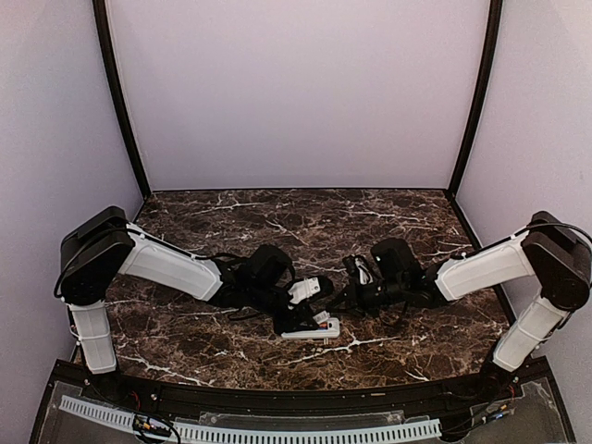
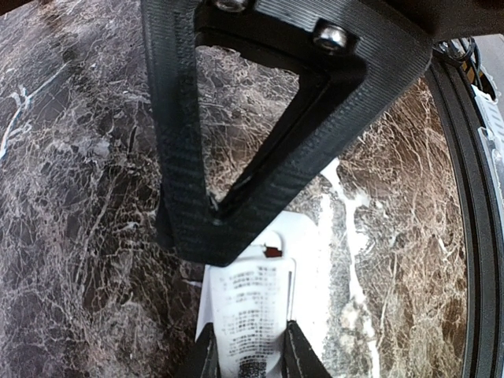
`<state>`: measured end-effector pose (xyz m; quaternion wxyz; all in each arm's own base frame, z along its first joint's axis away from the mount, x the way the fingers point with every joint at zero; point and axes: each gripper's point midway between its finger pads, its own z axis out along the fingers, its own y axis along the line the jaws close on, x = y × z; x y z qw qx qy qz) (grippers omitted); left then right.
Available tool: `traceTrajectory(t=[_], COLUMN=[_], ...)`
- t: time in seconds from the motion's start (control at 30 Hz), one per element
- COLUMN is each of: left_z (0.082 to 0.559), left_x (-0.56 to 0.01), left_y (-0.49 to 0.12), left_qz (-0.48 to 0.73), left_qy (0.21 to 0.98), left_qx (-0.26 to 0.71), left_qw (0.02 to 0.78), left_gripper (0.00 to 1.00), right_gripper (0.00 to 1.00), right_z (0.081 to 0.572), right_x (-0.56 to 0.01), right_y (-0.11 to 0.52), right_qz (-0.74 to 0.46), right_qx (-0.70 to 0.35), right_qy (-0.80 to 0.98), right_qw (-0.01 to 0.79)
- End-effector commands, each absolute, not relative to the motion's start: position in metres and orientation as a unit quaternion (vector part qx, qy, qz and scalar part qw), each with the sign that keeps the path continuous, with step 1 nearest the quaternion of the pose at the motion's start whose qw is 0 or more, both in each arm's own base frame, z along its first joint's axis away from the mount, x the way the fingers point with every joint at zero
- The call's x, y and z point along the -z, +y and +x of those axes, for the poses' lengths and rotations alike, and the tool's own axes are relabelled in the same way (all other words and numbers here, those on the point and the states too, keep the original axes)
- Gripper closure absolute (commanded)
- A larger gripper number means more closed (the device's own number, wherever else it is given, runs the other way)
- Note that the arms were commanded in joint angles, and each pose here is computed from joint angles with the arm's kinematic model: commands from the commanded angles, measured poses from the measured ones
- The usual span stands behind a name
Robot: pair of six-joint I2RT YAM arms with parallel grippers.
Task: Load the batteries into the remote control
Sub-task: Pass from the left arm to the right
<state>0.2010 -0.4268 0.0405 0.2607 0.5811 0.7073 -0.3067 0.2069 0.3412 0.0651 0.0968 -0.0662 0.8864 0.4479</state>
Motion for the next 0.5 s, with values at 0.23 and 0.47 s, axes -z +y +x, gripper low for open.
traceTrajectory(t=[0.23,0.47], left_z=[0.184,0.177], left_x=[-0.029,-0.026], left_y=[-0.406,-0.397], left_qz=[0.612,0.636], left_qy=[0.714,0.706], left_qx=[0.277,0.26], left_qw=[0.199,0.169], left_gripper=[0.9,0.9], right_gripper=[0.99,0.9], right_z=[0.167,0.169], right_x=[-0.045,-0.052], right_y=[0.339,0.337], right_qz=[-0.085,-0.103], right_qx=[-0.446,-0.433], right_qy=[0.891,0.895], right_qw=[0.023,0.037])
